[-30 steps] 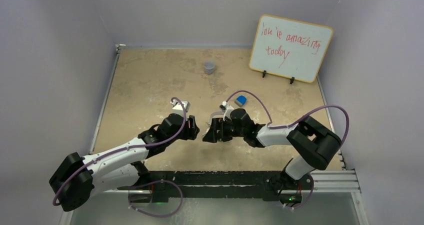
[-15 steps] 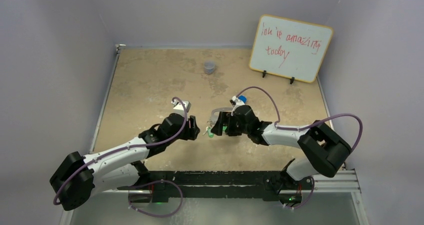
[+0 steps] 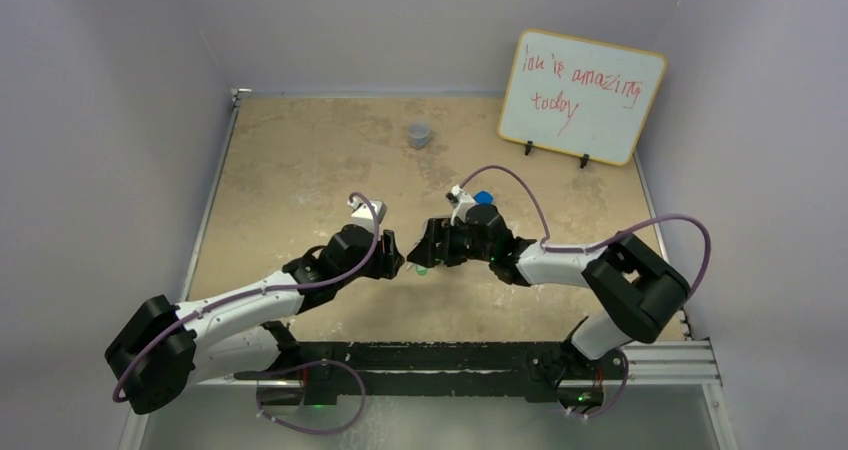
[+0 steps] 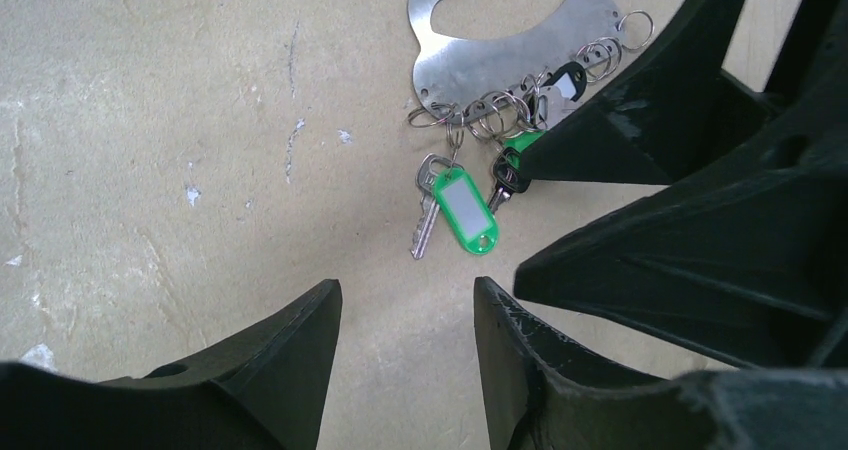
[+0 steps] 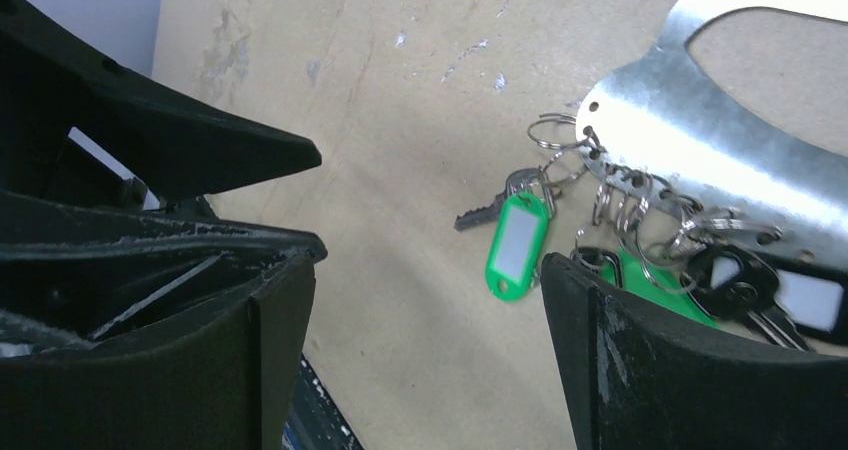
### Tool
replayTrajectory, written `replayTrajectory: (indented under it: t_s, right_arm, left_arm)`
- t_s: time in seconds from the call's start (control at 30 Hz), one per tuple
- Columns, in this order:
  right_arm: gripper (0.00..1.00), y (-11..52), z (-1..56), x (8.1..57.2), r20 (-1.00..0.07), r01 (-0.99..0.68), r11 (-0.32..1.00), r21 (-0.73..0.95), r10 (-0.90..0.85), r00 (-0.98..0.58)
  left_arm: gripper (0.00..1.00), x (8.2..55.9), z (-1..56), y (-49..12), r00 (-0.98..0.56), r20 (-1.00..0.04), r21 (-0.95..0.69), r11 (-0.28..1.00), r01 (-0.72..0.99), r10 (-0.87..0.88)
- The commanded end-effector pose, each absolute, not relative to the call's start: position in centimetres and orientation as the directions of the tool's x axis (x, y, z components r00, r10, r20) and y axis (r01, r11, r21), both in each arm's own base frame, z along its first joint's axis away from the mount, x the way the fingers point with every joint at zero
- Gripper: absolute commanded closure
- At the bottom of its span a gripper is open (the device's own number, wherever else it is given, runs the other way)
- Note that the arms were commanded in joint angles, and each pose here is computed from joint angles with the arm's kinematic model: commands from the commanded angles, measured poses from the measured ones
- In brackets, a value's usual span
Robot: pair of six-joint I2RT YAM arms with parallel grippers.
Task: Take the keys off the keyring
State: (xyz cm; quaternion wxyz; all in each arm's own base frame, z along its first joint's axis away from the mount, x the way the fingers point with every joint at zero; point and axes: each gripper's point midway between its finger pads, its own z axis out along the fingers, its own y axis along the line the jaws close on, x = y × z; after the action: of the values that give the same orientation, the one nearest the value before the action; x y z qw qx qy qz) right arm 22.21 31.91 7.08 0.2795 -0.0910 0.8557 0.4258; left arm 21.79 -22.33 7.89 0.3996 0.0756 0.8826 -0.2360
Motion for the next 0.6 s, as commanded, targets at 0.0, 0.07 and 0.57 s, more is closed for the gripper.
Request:
replayTrajectory:
  t_s: [0.0,0.07,0.57]
  right_arm:
    - [0.15,34.6,9.2,23.0,-0.57,-0.448,0.519,0.728,0.093,-0.817]
    - [0.15,35.1,9.1,22.9,-0.554,-0.443,0.499,0.745,0.091,-0.828]
    - [0.13,29.7,2.0,21.3,-0.441,-0.259,0.741,0.62,0.055,-0.896]
  left_arm:
    - [0.51,22.9,10.1,-23.4,-0.627,-0.773,-0.382,0.858,0.343,-0.093]
    - [0.51,23.0,10.0,-23.2,-0.625,-0.775,-0.376,0.863,0.337,-0.094]
    - [0.51,23.3,9.9,-22.7,-0.62,-0.78,-0.348,0.882,0.317,-0.085]
